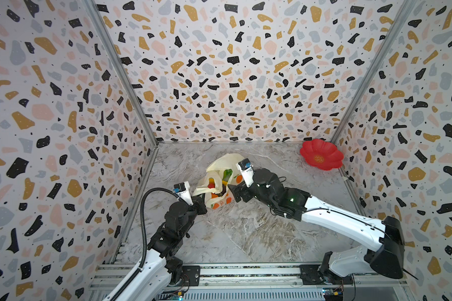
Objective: Take fruits out of the plastic bag
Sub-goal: Move the plastic bag to the center of the table, then spread open the plastic bag at the center of the table.
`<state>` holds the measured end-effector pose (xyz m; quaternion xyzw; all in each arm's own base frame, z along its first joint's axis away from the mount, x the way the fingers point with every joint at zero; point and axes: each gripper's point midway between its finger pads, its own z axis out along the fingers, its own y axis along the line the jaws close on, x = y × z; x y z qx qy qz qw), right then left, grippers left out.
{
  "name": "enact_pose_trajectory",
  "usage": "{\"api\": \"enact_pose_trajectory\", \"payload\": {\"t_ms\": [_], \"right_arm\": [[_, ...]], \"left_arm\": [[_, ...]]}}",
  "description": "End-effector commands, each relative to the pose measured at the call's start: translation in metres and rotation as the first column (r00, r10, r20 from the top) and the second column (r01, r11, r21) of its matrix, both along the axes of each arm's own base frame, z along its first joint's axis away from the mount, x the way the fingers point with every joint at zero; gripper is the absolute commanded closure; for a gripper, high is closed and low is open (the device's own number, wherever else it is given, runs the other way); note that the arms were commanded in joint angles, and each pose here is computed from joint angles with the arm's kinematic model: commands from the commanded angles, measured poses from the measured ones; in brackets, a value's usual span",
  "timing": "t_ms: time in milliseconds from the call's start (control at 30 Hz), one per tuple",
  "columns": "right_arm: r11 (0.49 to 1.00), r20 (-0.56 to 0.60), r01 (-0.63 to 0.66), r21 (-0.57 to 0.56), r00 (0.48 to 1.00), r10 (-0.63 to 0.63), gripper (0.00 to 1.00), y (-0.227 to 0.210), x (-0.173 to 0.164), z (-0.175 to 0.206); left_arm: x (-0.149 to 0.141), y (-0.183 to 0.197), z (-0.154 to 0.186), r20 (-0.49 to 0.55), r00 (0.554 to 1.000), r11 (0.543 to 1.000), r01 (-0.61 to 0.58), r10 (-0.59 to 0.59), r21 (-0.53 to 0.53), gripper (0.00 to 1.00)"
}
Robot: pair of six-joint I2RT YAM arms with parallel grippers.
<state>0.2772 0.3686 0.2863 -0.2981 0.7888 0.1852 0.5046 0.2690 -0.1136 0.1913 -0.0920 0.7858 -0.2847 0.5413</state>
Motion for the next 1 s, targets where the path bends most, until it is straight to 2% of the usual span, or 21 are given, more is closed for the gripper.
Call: {"api": "enact_pose_trajectory", "payload": {"t_ms": [0,200,333,433,500,567,633,667,767,867,967], "right_arm": [[0.989,0.026,0.089,-0.116,0.996,-0.086,0.03,-0.003,0.018,-0.005],[0.947,0.078,0.208,-0.244,0.978,-0.194,0.03,0.012,0.057,-0.021],[0.933,0.081,0.236,-0.273,0.972,-0.222,0.10,0.021,0.082,-0.026],[0.924,0.094,0.261,-0.278,0.965,-0.245,0.19,0.023,0.101,-0.025],[0.918,0.107,0.285,-0.277,0.958,-0.265,0.30,0.020,0.111,-0.022],[0.904,0.127,0.337,-0.263,0.941,-0.314,0.46,0.006,0.123,-0.015],[0.904,0.113,0.367,-0.222,0.930,-0.350,0.60,-0.016,0.132,-0.009],[0.920,0.087,0.349,-0.181,0.937,-0.338,0.66,-0.025,0.134,-0.006],[0.971,-0.034,0.239,-0.008,0.970,-0.239,0.78,-0.042,0.124,-0.005],[0.970,-0.154,0.177,0.169,0.976,-0.151,0.83,-0.061,0.100,-0.014],[0.945,-0.240,0.186,0.270,0.963,-0.121,0.89,-0.083,0.074,-0.036]], "left_arm": [[-0.003,-0.005,-0.001,0.008,1.000,0.999,0.031,-0.030,-0.029,1.00],[-0.006,-0.010,-0.007,0.002,0.998,0.997,0.060,-0.060,-0.056,1.00],[-0.007,-0.011,-0.013,-0.010,0.998,0.997,0.063,-0.063,-0.050,1.00],[-0.007,-0.013,-0.018,-0.026,0.997,0.996,0.075,-0.076,-0.050,0.98],[-0.007,-0.013,-0.024,-0.054,0.996,0.997,0.075,-0.076,-0.036,0.95],[-0.005,-0.013,-0.033,-0.086,0.994,0.997,0.074,-0.074,-0.007,0.90],[-0.003,-0.010,-0.045,-0.132,0.990,0.997,0.064,-0.057,0.046,0.90],[-0.001,-0.009,-0.050,-0.152,0.987,0.996,0.060,-0.048,0.073,0.90],[0.002,-0.013,-0.054,-0.175,0.982,0.993,0.081,-0.065,0.086,0.91],[0.006,-0.018,-0.053,-0.168,0.983,0.996,0.081,-0.072,0.049,0.91],[0.011,-0.017,-0.052,-0.170,0.984,0.997,0.062,-0.054,0.038,0.90]]}}
